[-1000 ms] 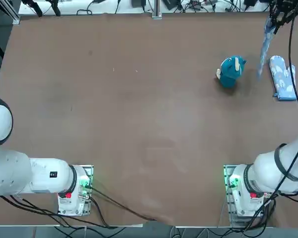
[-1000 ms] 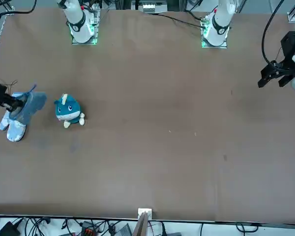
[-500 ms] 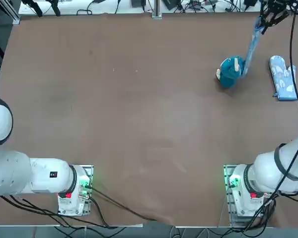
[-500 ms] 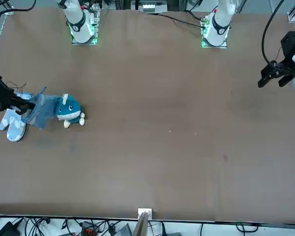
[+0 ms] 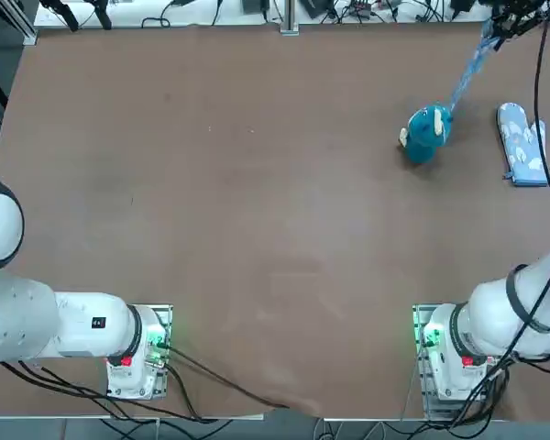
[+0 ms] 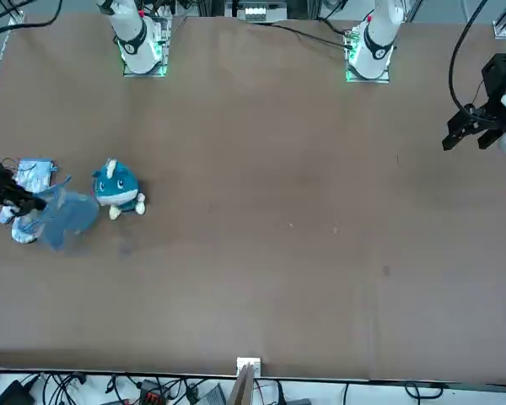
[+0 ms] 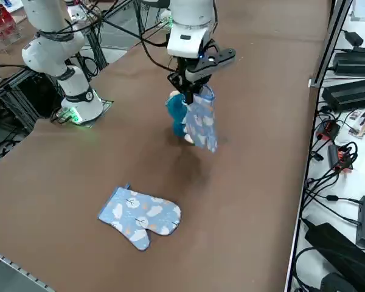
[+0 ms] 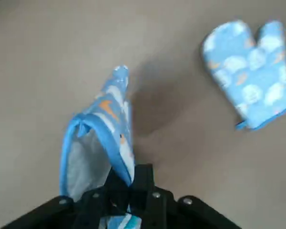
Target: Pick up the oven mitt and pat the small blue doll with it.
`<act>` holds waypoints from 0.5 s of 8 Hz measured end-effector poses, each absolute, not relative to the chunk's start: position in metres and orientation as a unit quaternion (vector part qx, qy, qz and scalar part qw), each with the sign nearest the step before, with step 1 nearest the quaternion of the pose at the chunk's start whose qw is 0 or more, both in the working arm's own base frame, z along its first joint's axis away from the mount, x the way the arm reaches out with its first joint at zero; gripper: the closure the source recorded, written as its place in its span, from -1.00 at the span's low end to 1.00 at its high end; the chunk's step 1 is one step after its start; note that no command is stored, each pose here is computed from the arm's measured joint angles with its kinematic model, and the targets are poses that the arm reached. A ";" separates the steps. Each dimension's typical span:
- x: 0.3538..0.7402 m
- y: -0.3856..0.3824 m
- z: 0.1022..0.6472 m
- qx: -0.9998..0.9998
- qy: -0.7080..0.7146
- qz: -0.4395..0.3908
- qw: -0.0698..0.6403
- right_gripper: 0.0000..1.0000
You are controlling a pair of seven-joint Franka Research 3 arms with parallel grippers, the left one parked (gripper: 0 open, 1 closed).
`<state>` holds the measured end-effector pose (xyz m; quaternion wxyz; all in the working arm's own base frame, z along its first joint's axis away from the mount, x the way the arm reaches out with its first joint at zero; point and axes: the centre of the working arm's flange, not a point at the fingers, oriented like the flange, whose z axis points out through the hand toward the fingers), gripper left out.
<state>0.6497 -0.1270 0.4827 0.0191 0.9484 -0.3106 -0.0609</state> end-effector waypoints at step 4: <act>0.619 -0.118 0.483 0.940 -0.295 -0.162 0.058 0.91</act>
